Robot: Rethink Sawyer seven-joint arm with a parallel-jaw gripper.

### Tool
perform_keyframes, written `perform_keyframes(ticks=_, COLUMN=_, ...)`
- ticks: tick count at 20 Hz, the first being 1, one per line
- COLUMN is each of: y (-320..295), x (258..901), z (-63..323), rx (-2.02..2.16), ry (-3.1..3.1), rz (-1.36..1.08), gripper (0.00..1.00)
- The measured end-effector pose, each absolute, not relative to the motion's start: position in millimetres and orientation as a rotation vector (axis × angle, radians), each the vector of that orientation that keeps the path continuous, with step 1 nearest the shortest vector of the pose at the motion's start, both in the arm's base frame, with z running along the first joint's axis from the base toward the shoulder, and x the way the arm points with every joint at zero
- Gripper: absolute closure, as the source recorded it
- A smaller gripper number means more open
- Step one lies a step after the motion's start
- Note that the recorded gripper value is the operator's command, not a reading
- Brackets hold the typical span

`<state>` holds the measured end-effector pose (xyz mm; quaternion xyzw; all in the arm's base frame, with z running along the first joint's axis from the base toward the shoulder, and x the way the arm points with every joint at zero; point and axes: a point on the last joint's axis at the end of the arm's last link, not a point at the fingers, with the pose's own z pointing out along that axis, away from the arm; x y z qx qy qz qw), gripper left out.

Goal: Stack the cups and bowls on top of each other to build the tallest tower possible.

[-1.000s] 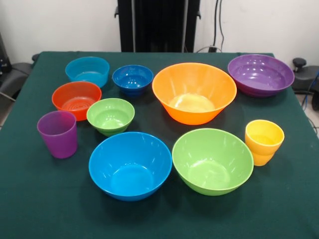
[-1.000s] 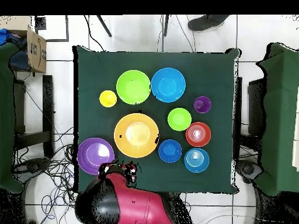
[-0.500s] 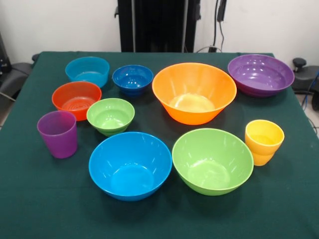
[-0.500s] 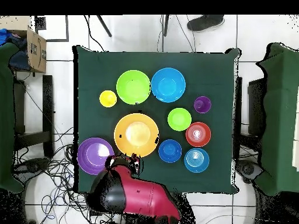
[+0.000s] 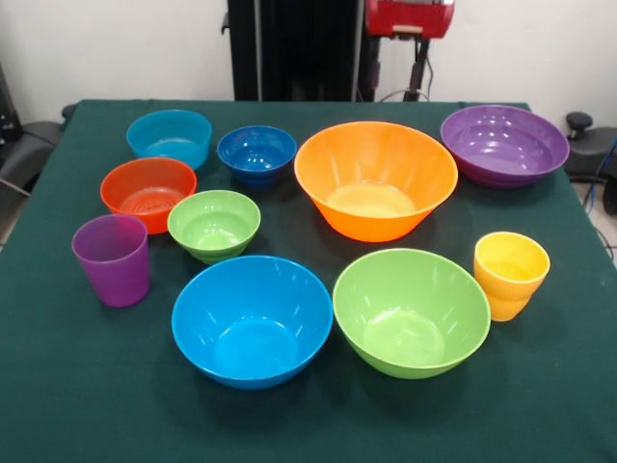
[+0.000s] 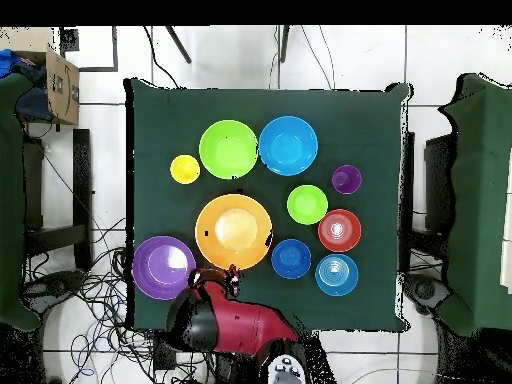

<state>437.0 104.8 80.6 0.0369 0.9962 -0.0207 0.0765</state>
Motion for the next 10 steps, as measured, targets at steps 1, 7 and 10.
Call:
perform_keyframes(ticks=1, y=104, x=434, z=74, rx=0.105, ry=2.994, rz=-0.063, gripper=0.0)
perform_keyframes(ticks=7, y=92, x=419, z=39, rx=0.077, ry=3.055, rz=-0.054, gripper=0.0)
perform_keyframes(ticks=10, y=80, x=415, z=23, rx=0.069, ry=3.083, rz=-0.047, gripper=0.0)
